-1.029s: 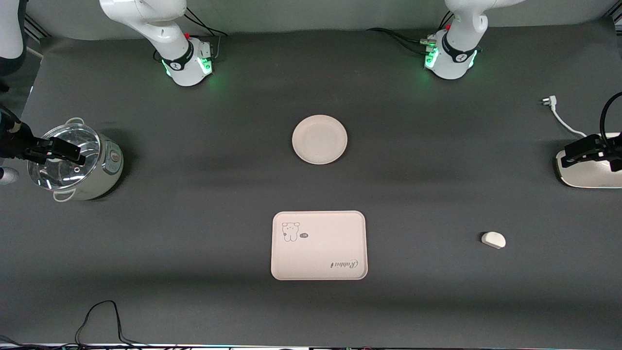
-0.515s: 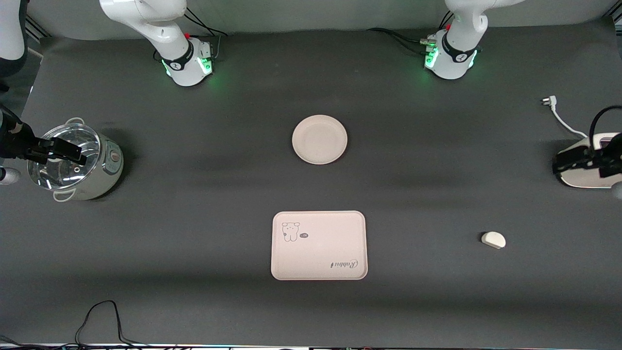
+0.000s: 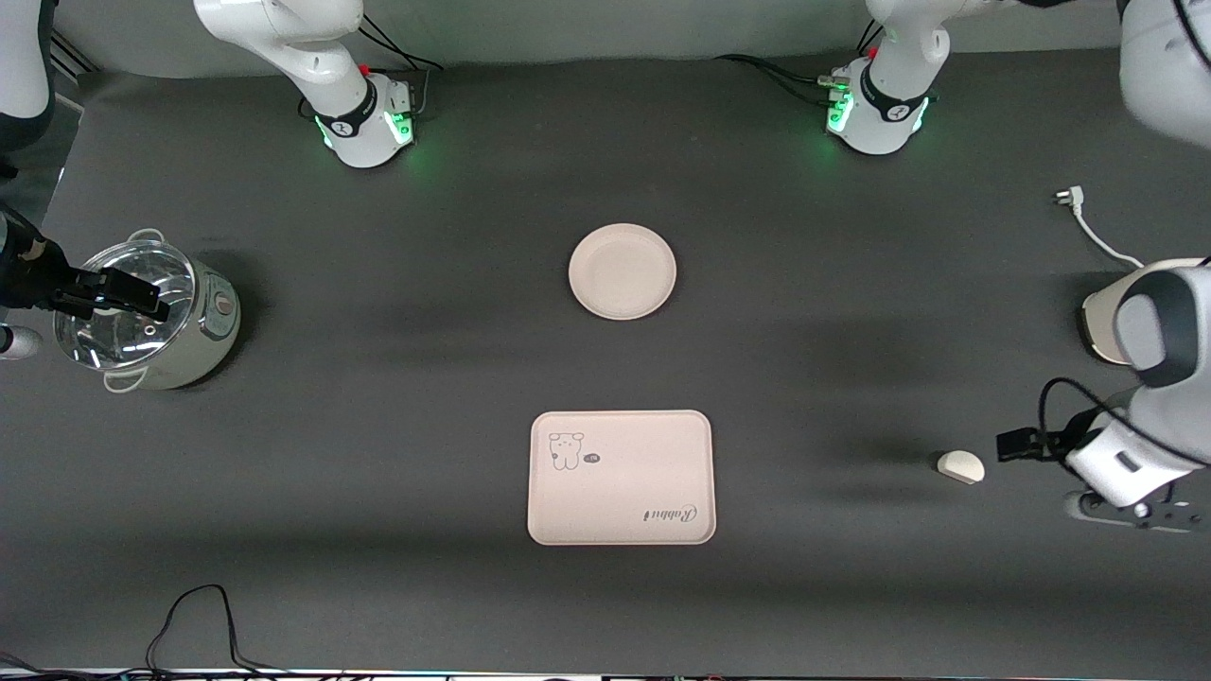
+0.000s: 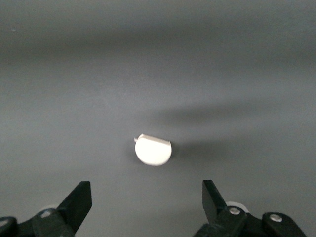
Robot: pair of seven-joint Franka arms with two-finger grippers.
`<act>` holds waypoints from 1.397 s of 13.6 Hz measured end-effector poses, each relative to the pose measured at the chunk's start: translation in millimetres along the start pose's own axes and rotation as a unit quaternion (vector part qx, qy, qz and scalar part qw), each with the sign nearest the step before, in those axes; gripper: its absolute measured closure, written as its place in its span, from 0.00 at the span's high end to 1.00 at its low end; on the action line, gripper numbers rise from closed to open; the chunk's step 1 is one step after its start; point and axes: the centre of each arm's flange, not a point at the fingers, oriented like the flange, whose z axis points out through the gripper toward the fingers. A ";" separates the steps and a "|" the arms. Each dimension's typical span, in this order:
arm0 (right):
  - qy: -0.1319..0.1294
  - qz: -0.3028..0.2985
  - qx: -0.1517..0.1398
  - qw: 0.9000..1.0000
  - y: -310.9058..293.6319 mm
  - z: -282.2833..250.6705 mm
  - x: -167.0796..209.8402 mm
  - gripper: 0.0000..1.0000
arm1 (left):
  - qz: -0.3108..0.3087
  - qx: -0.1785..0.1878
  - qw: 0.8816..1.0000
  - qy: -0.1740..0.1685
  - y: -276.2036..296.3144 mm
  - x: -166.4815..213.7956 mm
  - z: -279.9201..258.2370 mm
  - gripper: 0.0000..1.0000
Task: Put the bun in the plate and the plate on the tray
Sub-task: 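Lower the left gripper onto the white bun and close on it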
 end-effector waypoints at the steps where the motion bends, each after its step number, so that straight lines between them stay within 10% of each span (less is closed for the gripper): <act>1: 0.000 0.000 0.000 1.000 0.0 0.0 0.0 1.00 | 0.004 0.007 1.000 0.007 -2.3 5.3 24.8 1.00; 14: 0.000 0.000 0.000 1.000 0.1 0.4 0.0 1.00 | 0.002 0.002 1.000 0.027 3.5 -23.7 174.0 0.96; 19: 0.000 0.000 0.000 1.000 0.1 0.5 0.0 1.00 | 0.001 0.000 1.000 0.011 2.2 -26.9 173.1 0.43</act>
